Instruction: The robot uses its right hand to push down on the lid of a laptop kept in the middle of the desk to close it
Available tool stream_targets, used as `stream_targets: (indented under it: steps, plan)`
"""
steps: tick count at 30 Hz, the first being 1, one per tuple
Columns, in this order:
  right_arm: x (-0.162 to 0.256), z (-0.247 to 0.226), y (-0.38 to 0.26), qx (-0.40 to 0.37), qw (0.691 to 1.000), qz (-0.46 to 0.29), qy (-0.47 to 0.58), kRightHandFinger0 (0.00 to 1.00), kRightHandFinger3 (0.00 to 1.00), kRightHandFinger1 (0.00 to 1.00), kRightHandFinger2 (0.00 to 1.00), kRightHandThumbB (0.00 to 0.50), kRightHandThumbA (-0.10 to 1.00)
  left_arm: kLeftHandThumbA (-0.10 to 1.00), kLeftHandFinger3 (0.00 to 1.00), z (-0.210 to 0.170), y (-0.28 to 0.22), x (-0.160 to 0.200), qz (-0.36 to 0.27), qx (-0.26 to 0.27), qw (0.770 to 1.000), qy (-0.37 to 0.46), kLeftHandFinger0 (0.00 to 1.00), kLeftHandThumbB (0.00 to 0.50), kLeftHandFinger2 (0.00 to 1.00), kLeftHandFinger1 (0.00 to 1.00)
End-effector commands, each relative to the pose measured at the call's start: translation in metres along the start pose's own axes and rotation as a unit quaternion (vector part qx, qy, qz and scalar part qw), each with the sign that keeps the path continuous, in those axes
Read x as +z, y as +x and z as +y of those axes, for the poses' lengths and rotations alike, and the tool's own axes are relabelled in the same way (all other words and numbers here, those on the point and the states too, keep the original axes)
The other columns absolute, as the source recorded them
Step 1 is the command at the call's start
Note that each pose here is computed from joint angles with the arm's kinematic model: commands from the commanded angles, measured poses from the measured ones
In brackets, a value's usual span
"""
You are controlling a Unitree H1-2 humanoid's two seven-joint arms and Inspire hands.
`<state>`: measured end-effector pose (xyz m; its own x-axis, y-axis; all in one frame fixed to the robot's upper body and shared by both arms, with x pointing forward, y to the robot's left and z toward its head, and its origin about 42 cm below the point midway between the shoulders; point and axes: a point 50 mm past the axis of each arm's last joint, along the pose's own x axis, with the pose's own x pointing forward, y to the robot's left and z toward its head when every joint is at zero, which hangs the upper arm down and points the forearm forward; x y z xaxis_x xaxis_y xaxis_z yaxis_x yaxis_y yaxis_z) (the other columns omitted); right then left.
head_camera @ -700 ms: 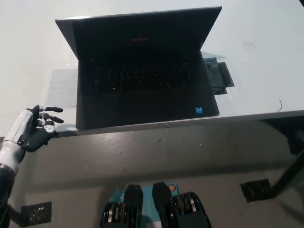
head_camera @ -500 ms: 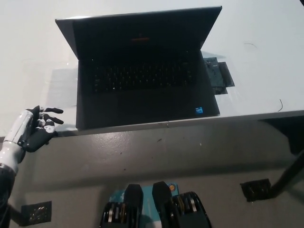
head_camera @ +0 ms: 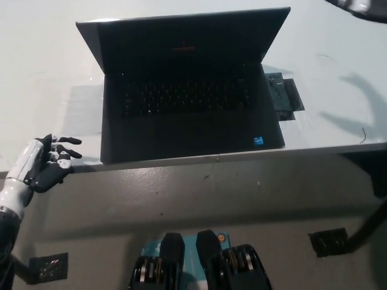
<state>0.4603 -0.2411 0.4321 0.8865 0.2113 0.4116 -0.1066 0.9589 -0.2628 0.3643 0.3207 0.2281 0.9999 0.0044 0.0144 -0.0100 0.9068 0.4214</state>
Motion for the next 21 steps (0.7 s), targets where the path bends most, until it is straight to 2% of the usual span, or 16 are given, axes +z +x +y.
stream_targets:
  steps: [1,4,5,6,9,11,12,14,18,20,21]
  plan:
    - [0.032,0.015,0.033,0.018,0.998,-0.058,-0.028,0.88,0.93,0.84,0.81,0.221,1.00,-0.10,0.58,0.010,0.004,0.016,-0.025,-0.002,0.999,0.023,0.30,0.010,0.49,0.38]
    - [0.032,0.028,0.046,0.030,0.997,-0.060,-0.027,0.89,0.92,0.84,0.81,0.231,1.00,-0.10,0.58,0.009,0.004,0.017,-0.027,-0.002,0.999,0.025,0.31,0.013,0.48,0.38]
    - [0.026,0.043,0.064,0.056,0.997,-0.046,-0.037,0.94,0.95,0.87,0.84,0.274,1.00,-0.10,0.58,0.009,0.005,0.017,-0.025,-0.001,1.000,0.019,0.28,0.014,0.47,0.36]
    - [0.023,0.048,0.070,0.061,0.997,-0.041,-0.037,0.94,0.95,0.87,0.84,0.263,1.00,-0.10,0.58,0.009,0.006,0.018,-0.022,-0.002,1.000,0.020,0.29,0.013,0.48,0.38]
    - [0.018,0.057,0.083,0.068,0.997,-0.028,-0.033,0.94,0.91,0.86,0.81,0.290,1.00,-0.10,0.58,0.010,0.007,0.020,-0.024,-0.003,0.999,0.026,0.28,0.011,0.48,0.37]
    - [0.013,0.064,0.092,0.076,0.996,-0.022,-0.046,0.91,0.88,0.83,0.78,0.282,1.00,-0.10,0.57,0.008,0.008,0.021,-0.029,-0.006,0.999,0.024,0.28,0.009,0.47,0.37]
    - [0.009,0.071,0.099,0.088,0.992,-0.018,-0.086,0.87,0.88,0.79,0.75,0.262,1.00,-0.10,0.57,0.009,0.009,0.022,-0.029,-0.006,0.999,0.028,0.25,0.008,0.46,0.35]
    - [0.002,0.074,0.105,0.091,0.991,-0.006,-0.093,0.87,0.87,0.78,0.74,0.280,1.00,-0.10,0.58,0.008,0.009,0.023,-0.034,-0.008,0.999,0.030,0.27,0.001,0.47,0.36]
    - [-0.008,0.078,0.117,0.097,0.989,0.009,-0.108,0.87,0.86,0.78,0.73,0.269,1.00,-0.10,0.59,0.009,0.010,0.026,-0.037,-0.010,0.999,0.034,0.31,0.002,0.49,0.38]
    - [-0.017,0.080,0.118,0.102,0.986,0.011,-0.128,0.86,0.85,0.78,0.74,0.294,1.00,-0.10,0.60,0.009,0.011,0.026,-0.044,-0.013,0.998,0.037,0.33,0.002,0.51,0.39]
    - [-0.020,0.082,0.117,0.105,0.986,0.013,-0.131,0.87,0.85,0.78,0.74,0.272,1.00,-0.10,0.60,0.009,0.012,0.026,-0.044,-0.013,0.998,0.038,0.33,0.006,0.51,0.39]
